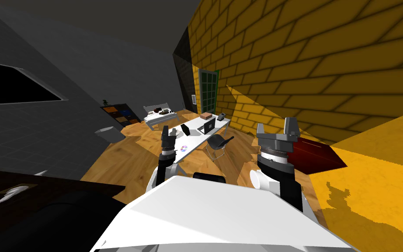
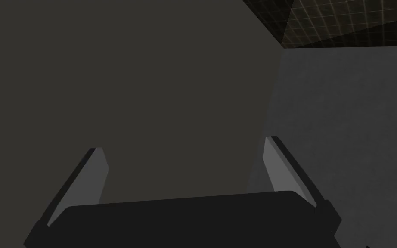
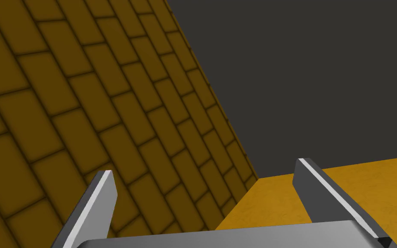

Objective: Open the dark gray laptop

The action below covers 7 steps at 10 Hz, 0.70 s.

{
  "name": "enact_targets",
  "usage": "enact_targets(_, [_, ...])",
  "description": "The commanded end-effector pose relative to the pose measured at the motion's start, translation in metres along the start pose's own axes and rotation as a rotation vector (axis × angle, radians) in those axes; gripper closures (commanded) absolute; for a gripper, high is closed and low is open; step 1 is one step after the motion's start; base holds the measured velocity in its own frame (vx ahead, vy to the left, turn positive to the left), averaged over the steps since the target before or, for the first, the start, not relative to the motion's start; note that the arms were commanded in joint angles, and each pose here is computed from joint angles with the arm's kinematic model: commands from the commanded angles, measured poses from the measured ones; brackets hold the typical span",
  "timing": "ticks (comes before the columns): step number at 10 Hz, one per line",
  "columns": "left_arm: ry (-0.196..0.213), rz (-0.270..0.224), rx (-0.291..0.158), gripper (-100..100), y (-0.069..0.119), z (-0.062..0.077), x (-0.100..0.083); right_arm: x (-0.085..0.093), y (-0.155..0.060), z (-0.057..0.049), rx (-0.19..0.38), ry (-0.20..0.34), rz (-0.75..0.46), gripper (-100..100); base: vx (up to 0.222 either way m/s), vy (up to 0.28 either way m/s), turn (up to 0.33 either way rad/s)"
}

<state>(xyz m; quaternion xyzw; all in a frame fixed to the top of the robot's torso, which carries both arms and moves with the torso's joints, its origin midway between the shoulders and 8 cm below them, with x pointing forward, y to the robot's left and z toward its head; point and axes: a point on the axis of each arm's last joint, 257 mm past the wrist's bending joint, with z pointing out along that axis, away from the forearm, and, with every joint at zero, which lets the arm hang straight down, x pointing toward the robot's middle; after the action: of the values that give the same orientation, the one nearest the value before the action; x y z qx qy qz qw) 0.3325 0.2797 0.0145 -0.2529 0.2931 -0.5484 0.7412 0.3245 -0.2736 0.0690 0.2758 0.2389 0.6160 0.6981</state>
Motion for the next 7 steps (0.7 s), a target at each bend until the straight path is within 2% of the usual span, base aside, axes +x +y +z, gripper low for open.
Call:
enact_targets(1, [0.0,0.0,0.0,0,0.0,0.0,0.0,0.0,0.0,0.0,0.0,0.0,0.0,0,0.0,0.0,0.0])
enact_targets(7, [0.0,0.0,0.0,0,-0.0001,0.0001,0.0,0.0,0.0002,0.0,0.0,0.0,0.0,0,0.0,0.0,0.0])
